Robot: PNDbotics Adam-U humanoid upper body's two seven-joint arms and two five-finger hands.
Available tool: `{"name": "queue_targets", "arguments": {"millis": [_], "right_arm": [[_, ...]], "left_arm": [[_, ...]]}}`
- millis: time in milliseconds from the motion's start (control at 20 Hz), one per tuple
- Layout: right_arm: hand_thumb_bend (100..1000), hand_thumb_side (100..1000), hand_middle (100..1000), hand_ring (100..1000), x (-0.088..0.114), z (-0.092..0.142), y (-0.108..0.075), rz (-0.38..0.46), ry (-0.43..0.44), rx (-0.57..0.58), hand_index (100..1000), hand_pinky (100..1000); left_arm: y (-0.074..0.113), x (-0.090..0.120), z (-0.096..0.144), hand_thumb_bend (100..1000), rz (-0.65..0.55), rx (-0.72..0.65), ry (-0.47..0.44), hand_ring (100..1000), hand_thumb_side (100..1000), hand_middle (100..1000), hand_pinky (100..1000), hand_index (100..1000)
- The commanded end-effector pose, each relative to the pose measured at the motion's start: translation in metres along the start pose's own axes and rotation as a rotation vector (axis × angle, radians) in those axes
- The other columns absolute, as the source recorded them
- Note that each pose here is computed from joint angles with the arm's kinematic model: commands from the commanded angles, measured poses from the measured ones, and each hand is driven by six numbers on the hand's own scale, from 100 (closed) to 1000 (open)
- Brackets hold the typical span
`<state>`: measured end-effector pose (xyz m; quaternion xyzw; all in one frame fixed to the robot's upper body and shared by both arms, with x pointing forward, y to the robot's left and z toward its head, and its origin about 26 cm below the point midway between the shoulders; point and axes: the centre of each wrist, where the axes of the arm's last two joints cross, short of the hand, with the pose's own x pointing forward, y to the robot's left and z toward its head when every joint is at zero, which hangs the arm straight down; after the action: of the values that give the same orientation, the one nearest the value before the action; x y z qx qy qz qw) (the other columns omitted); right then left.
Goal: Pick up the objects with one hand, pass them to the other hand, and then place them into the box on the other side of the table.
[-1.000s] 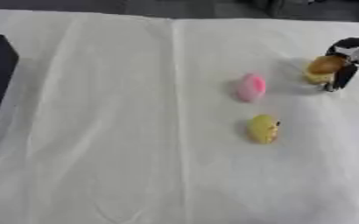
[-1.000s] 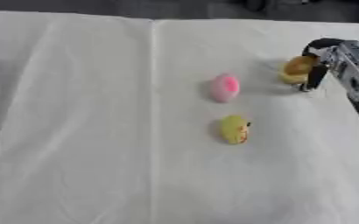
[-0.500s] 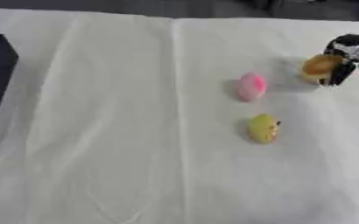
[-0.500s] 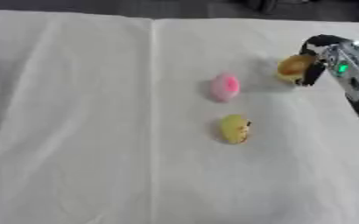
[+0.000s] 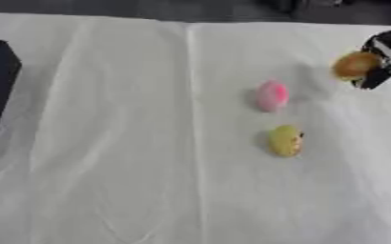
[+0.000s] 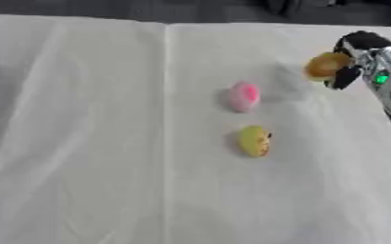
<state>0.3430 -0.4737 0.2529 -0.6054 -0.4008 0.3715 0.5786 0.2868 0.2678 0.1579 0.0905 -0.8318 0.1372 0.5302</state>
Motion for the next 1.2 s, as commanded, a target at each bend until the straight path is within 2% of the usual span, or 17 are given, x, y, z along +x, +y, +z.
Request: {"name": "queue_targets", "arguments": {"millis": [50,150,300,500,750,950,1200], "right_arm": [[389,100,337,569,0.008,0.015,-0.03,-0.03,-0.016,-0.142,339,754],[397,100,300,578,0.02,0.024,-0.028,-0.068,-0.045,-0.181,290,742],[397,100,309,583,0.04,0.039,-0.025,-0.114,-0.097,-0.2,301,736],[395,100,323,584,0.069,0.062,-0.024,-0.129,-0.188,-0.216,319,733],[384,100,330,570,0.101,0.088,-0.025,-0.149,-0.288,-0.252,327,708],[375,100,325,550,0.125,0.104,-0.023,-0.268,-0.355,-0.268,323,695],[357,100,323,514,0.147,0.114,-0.012,-0.441,-0.399,-0.271,321,624]], "left_arm": [[0.003,0.009,-0.003,338,-0.025,-0.021,-0.037,728,849,828,924,912],[0.002,0.01,-0.004,335,-0.035,-0.043,-0.037,728,851,827,923,912],[-0.001,0.012,-0.005,334,-0.064,-0.102,-0.033,727,851,827,922,911],[-0.008,0.018,-0.008,332,-0.097,-0.203,-0.03,726,846,826,920,911],[-0.018,0.03,-0.016,349,-0.18,-0.358,-0.077,725,796,821,909,907],[-0.026,0.044,-0.025,355,-0.314,-0.47,-0.169,714,714,793,888,899],[-0.033,0.059,-0.033,346,-0.489,-0.57,-0.282,721,680,793,874,890]]}}
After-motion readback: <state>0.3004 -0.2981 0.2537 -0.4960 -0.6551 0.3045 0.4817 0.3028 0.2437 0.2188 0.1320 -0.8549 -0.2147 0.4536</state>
